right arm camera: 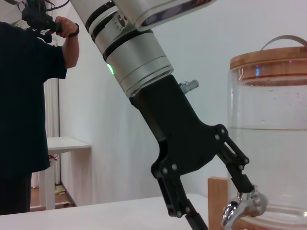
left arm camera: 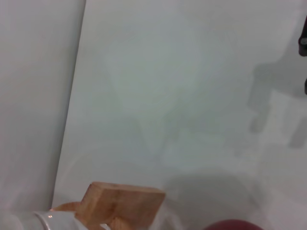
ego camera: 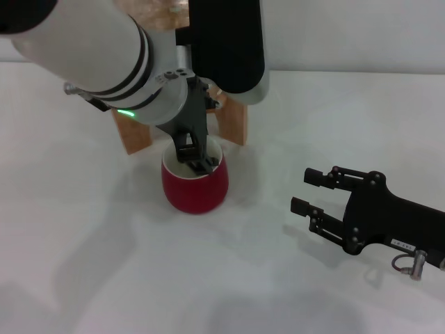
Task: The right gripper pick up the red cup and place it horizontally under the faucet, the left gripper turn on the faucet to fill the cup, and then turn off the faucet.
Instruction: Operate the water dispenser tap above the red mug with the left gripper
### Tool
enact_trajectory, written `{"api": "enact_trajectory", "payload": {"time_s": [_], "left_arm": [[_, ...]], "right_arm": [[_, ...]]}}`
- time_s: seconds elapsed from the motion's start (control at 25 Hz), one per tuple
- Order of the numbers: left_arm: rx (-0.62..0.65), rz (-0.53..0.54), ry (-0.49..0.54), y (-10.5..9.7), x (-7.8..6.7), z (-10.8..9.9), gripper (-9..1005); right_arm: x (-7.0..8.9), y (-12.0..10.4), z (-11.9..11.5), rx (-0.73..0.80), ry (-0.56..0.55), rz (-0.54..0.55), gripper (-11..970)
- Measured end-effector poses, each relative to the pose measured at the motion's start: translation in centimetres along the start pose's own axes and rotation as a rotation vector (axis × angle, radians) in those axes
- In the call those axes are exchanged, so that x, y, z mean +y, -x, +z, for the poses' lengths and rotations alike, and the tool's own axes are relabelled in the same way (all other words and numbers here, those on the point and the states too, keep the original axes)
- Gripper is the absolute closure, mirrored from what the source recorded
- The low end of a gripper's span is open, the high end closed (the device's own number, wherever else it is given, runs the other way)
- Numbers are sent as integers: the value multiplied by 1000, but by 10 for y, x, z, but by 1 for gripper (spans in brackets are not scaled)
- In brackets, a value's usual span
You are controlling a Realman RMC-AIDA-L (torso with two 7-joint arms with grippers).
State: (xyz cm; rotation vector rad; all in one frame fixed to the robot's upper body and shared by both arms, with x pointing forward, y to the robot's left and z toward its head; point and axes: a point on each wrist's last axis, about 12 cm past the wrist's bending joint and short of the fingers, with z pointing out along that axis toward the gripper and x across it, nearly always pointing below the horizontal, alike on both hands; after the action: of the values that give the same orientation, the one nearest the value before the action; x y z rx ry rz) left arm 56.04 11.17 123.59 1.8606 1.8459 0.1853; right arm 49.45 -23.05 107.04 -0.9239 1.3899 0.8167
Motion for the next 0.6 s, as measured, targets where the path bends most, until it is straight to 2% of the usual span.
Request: {"api": "enact_trajectory", "payload": {"time_s": [0.6], "left_arm": [[1, 5, 15, 4, 5, 4, 109]], "right_arm": [[-1, 0, 0, -1, 1, -2, 492]]}}
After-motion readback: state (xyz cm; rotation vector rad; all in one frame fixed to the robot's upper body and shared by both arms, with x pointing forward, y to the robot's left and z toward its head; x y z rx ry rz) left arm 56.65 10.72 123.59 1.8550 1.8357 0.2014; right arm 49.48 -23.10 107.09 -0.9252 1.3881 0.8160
